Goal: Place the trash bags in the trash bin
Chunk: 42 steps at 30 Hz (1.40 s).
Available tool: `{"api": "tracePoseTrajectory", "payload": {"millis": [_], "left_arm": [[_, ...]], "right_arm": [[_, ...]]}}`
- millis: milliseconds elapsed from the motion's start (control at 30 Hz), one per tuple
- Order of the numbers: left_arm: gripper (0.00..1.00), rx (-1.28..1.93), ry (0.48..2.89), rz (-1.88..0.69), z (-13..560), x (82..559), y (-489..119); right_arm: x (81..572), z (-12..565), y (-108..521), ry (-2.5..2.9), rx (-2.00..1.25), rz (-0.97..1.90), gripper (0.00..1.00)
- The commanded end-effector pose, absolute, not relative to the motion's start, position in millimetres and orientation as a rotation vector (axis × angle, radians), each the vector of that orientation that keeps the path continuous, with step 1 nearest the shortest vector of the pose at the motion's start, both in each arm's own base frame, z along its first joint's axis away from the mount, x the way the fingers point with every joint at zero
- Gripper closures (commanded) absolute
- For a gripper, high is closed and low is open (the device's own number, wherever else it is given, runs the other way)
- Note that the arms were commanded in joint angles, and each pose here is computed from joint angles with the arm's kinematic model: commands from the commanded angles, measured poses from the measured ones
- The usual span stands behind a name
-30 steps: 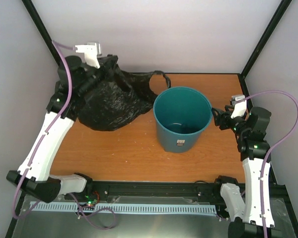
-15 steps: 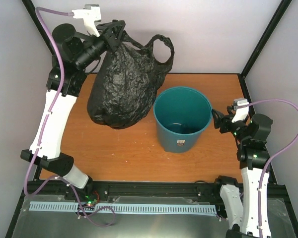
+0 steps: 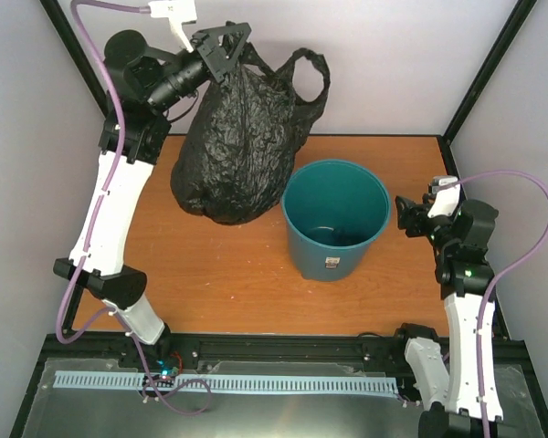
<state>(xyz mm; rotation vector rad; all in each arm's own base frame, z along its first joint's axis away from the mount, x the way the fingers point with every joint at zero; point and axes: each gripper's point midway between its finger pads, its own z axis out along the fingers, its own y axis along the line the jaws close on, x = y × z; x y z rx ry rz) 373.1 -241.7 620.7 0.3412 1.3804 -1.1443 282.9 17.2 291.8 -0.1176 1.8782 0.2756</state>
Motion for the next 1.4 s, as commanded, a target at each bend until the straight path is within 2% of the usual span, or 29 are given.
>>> {"api": "tracePoseTrajectory", "payload": {"millis": [0,233,433,767,1067,1367], "left_arm": [[0.99,0.416,1.14,-1.251,689,317,-240],[0.99,0.475,1.082,-1.428,703,288,-256],[0.99,0.494,1.031,-1.569,712,272,-273],[0.99,0.52,0.975,-1.665,722,255,-295],[0.99,0.601,0.942,-1.727,721,220,-328],[0.99,0.603,0.928,-1.753,725,211,-327]], "right_arm": [[305,280,1,1.948,-0.054,0.229,0.31],[316,248,16,2.048,-0.134,0.351,0.32],[301,243,56,2.029,-0.319,0.549,0.32],[285,227,110,2.033,-0.558,0.725,0.33],[308,204,83,2.164,-0.441,0.504,0.33],[313,172,77,2.278,-0.416,0.494,0.33]]}}
